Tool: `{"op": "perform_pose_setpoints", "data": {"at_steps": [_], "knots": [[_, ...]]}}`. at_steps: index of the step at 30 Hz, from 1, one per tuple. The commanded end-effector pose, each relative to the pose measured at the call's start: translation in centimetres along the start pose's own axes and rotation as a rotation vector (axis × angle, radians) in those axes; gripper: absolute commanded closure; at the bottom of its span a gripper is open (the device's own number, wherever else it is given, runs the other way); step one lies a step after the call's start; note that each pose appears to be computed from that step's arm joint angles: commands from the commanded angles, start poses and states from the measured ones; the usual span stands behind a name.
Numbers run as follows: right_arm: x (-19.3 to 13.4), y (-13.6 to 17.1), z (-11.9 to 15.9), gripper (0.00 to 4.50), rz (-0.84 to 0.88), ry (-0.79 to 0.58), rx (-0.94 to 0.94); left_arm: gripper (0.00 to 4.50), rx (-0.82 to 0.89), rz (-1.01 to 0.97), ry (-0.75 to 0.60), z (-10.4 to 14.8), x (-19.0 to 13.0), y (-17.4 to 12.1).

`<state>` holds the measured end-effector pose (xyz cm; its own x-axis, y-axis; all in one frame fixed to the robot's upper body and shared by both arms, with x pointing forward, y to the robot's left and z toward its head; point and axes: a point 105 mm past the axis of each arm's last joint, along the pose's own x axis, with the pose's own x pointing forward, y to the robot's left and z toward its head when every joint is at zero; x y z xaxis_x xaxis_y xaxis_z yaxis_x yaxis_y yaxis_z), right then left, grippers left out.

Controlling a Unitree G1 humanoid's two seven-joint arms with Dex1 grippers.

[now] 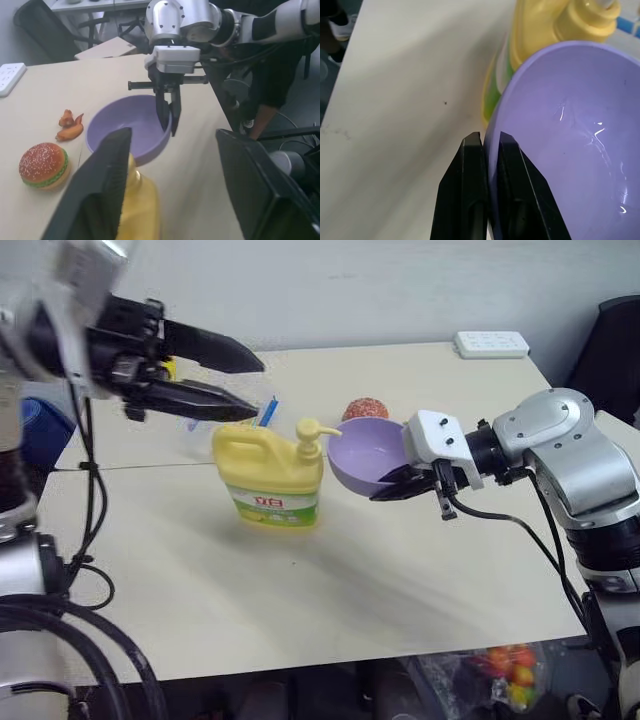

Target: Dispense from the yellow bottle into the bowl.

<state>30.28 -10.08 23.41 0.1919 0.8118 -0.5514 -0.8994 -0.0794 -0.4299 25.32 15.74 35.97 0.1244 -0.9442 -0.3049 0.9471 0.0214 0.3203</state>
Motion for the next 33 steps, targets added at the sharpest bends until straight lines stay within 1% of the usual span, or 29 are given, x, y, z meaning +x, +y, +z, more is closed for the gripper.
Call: {"op": "perform_pose_setpoints", "data": {"at_steps": [1, 2, 4, 6, 10, 15, 18, 20, 22, 23, 27, 30, 31, 32, 33], "knots": [[-0.1, 0.3, -1.5, 4.50, -0.095, 0.010, -0.005, 0.34, 0.004, 0.038, 0.050, -0.1, -1.8, -2.3], [0.3, 0.4, -2.4, 4.50, -0.120, 0.015, 0.011, 0.05, -0.010, 0.052, 0.088, -0.9, -2.1, -3.0], [0.8, 0.5, -3.7, 4.50, -0.162, 0.023, 0.030, 0.02, -0.032, 0.068, 0.141, -2.1, -2.6, -4.0], [1.3, 0.3, -5.6, 4.50, -0.224, 0.062, 0.022, 0.02, -0.055, 0.087, 0.199, -3.5, -3.0, -5.1], [2.5, 0.2, -8.9, 4.50, -0.307, 0.077, 0.036, 0.02, -0.112, 0.223, 0.242, -6.1, -4.3, -5.9], [3.8, 0.6, -11.5, 4.50, -0.314, 0.078, 0.092, 0.02, -0.070, 0.322, 0.279, -7.5, -5.0, -5.7], [4.5, 0.6, -12.9, 4.50, -0.330, 0.093, 0.114, 0.02, -0.072, 0.326, 0.262, -7.4, -5.0, -5.6], [4.8, 0.5, -13.3, 4.50, -0.330, 0.096, 0.110, 0.02, -0.064, 0.333, 0.255, -7.3, -4.9, -5.4], [4.9, 0.4, -13.3, 3.87, -0.329, 0.096, 0.101, 0.00, -0.054, 0.341, 0.243, -7.1, -4.9, -5.0], [4.9, 0.4, -13.4, 3.70, -0.328, 0.102, 0.093, 0.00, -0.049, 0.342, 0.237, -7.0, -4.8, -4.9], [4.9, 0.7, -13.3, 2.38, -0.303, 0.111, 0.066, 0.00, -0.034, 0.335, 0.223, -6.9, -4.4, -4.4], [3.6, 0.5, -12.1, 1.39, -0.288, 0.093, 0.070, 0.00, -0.038, 0.331, 0.220, -7.1, -4.4, -4.2], [2.5, 0.3, -11.3, 0.98, -0.279, 0.076, 0.076, 0.00, -0.040, 0.329, 0.220, -7.2, -4.5, -4.2], [1.9, 0.2, -10.7, 0.79, -0.272, 0.064, 0.081, 0.00, -0.041, 0.329, 0.220, -7.2, -4.5, -4.2], [0.7, 0.0, -9.7, 0.41, -0.268, 0.043, 0.083, 0.00, -0.043, 0.327, 0.222, -7.2, -4.7, -4.2]]}}
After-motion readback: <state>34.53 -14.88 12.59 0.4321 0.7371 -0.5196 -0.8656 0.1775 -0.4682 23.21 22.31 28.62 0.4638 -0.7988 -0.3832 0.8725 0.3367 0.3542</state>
